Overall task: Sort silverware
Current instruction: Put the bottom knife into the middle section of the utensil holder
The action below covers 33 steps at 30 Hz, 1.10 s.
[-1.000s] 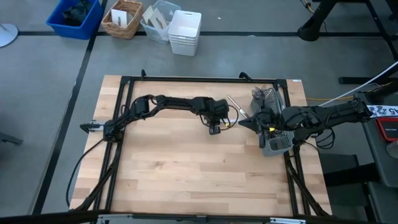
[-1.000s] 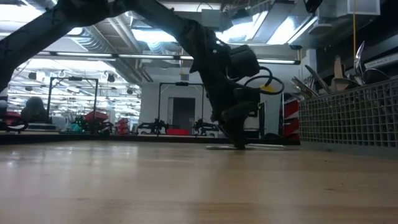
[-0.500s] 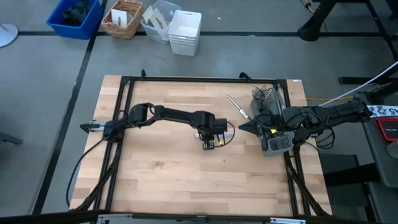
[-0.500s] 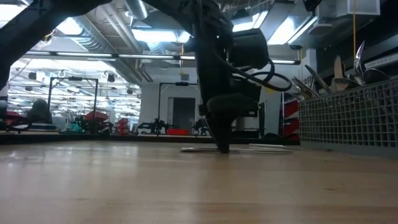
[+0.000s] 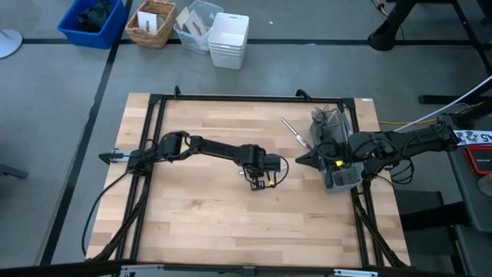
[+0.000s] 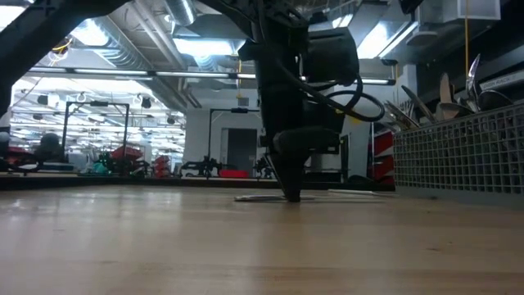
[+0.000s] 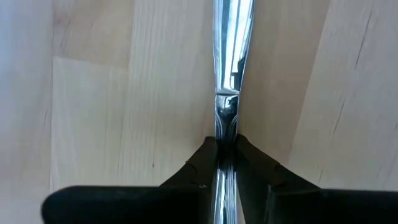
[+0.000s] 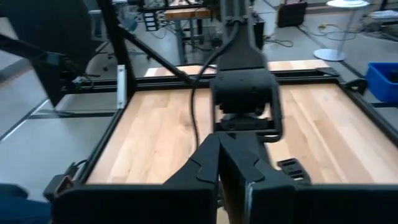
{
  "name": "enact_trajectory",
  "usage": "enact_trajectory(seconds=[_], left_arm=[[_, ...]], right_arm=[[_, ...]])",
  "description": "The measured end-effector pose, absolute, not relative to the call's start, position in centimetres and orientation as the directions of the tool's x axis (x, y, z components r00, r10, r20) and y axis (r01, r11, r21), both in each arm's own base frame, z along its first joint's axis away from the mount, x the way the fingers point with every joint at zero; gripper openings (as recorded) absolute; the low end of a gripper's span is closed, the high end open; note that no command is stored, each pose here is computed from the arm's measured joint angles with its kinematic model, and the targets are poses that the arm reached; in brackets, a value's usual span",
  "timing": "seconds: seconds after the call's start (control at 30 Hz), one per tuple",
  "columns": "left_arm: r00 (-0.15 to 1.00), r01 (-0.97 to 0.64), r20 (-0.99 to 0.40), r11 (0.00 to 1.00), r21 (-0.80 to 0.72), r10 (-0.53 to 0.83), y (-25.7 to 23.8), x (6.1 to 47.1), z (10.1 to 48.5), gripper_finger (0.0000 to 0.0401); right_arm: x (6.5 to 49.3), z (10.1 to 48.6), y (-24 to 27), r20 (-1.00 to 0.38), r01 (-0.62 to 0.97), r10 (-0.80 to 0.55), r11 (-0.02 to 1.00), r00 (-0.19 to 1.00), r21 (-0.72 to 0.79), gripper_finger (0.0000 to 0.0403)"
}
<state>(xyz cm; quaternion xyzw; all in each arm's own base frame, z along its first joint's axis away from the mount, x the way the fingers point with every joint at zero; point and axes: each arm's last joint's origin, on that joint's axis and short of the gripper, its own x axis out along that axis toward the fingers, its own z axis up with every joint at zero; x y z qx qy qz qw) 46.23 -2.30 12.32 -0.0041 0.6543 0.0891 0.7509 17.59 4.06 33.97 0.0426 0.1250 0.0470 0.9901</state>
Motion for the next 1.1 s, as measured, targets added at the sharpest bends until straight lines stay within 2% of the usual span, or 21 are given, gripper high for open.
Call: enact_trajectory(seconds=[0.2, 0.43, 0.67, 1.1], left_arm=[[0.159, -0.162, -0.984, 0.985, 0.053, 0.08, -1.8, 45.9, 14.3, 0.003], [0.199, -0.152, -0.977, 0.983, -0.106, -0.075, -1.9, 46.0, 15.3, 0.0029], [0.227, -0.129, -0.962, 0.974, -0.186, -0.154, -2.3, 46.2, 15.8, 0.0029], [0.389, -0.095, -0.885, 0.945, -0.313, -0.254, -1.9, 47.8, 16.8, 0.0029]], right_arm=[[17.6, 34.0, 4.3, -0.246, -0.149, 0.173, 0.982, 0.954, 0.113, 0.0012], [17.5, 33.9, 4.3, -0.252, -0.149, 0.173, 0.982, 0.952, 0.112, 0.0012], [17.5, 33.6, 4.3, -0.278, -0.148, 0.174, 0.983, 0.945, 0.11, 0.0012], [15.9, 34.7, 4.0, -0.211, -0.202, 0.225, 0.971, 0.951, 0.127, 0.0012]])
